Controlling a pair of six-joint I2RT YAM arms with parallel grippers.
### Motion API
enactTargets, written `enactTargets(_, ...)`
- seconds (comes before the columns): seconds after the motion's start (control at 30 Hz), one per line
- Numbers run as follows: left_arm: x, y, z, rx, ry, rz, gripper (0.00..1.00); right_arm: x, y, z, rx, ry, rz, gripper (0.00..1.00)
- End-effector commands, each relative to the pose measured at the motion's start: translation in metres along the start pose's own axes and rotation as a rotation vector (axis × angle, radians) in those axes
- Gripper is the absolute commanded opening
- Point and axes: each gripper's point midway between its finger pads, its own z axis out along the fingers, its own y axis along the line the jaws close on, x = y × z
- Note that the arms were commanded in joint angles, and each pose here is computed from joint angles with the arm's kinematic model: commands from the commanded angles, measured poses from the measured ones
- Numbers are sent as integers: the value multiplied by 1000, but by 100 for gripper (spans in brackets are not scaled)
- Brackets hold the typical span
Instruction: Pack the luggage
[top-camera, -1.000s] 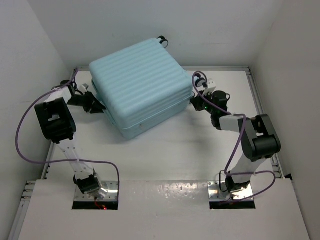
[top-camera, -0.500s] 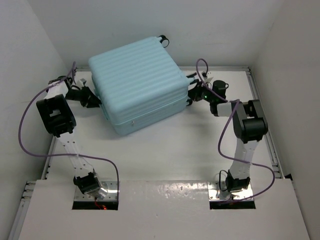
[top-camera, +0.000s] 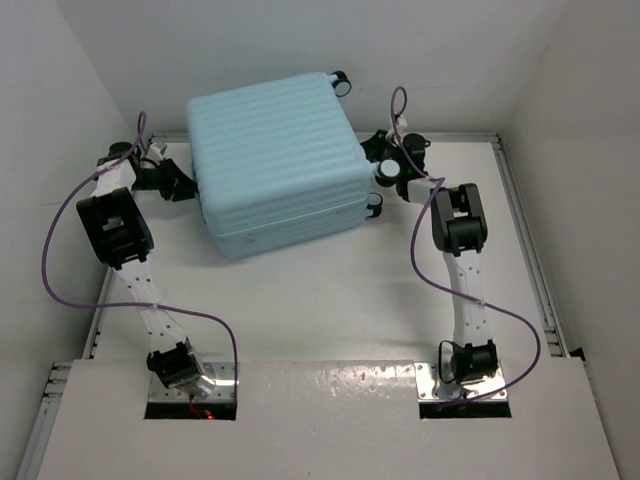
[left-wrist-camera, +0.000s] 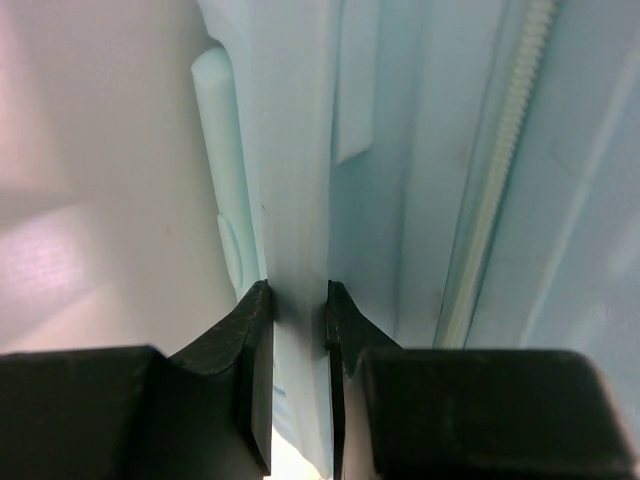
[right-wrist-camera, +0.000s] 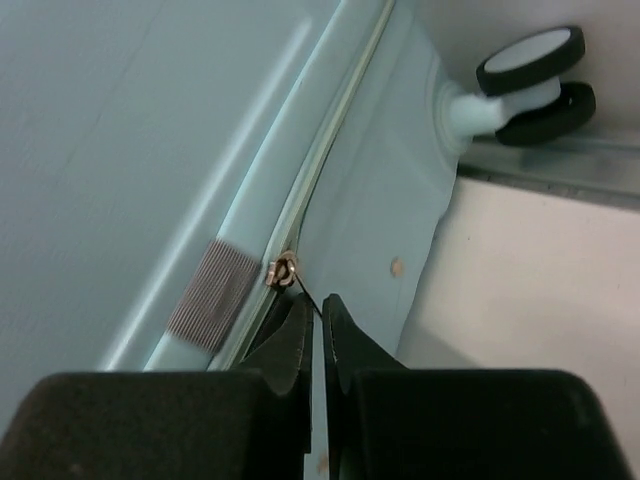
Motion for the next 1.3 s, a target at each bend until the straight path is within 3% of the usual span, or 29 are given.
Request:
enactTargets(0.0, -53, 58, 41, -157, -171, 231, 4, -34, -14, 17, 80, -142, 26, 1)
enactTargets(0.03, -52, 48, 43, -132, -172, 242, 15, -26, -16, 17, 88, -125, 41, 7)
enactTargets(0.07, -55, 34, 36, -110, -184, 251, 47, -31, -8, 14, 77, -119, 53, 25)
enactTargets(0.17, -60, 12, 30, -86, -217, 298, 73, -30, 1, -9, 81, -82, 88, 48)
enactTargets(0.2, -67, 1, 22, -90, -246, 316, 85, -29, 2, -22, 98, -68, 115, 50)
enactTargets(0.27, -81, -7, 5, -86, -301, 334, 89, 7, -3, -43, 134, 22, 203, 52)
enactTargets(0.3, -85, -11, 3, -82, -312, 336, 89, -13, 8, -52, 131, 6, 212, 50)
enactTargets(0.47, -108, -41, -67, -105, -451, 350, 93, 28, 18, -80, 180, 179, 423, 39)
enactTargets(0.7, -60, -27, -136, -91, -518, 180, 94, 107, 50, -93, 237, 433, 655, 16)
enactTargets(0.73, -54, -21, -143, -97, -531, 157, 94, 104, 61, -95, 220, 441, 647, 15)
enactTargets(0.77, -39, -2, -148, -103, -525, 88, 94, 127, 67, -110, 233, 491, 694, 14)
enactTargets(0.83, -23, -3, -166, -127, -561, 71, 94, 132, 94, -116, 215, 521, 707, 12)
enactTargets(0.87, -3, 18, -165, -161, -555, -4, 94, 148, 101, -129, 225, 552, 739, 11)
enactTargets(1.07, 77, 46, -140, -272, -506, -168, 93, 167, 159, -180, 215, 595, 772, 9)
enactTargets(1.17, 101, 48, -106, -225, -456, -232, 92, 162, 183, -204, 186, 600, 706, 8)
enactTargets(1.27, 94, 48, -77, -169, -449, -287, 92, 155, 205, -228, 152, 609, 619, 8)
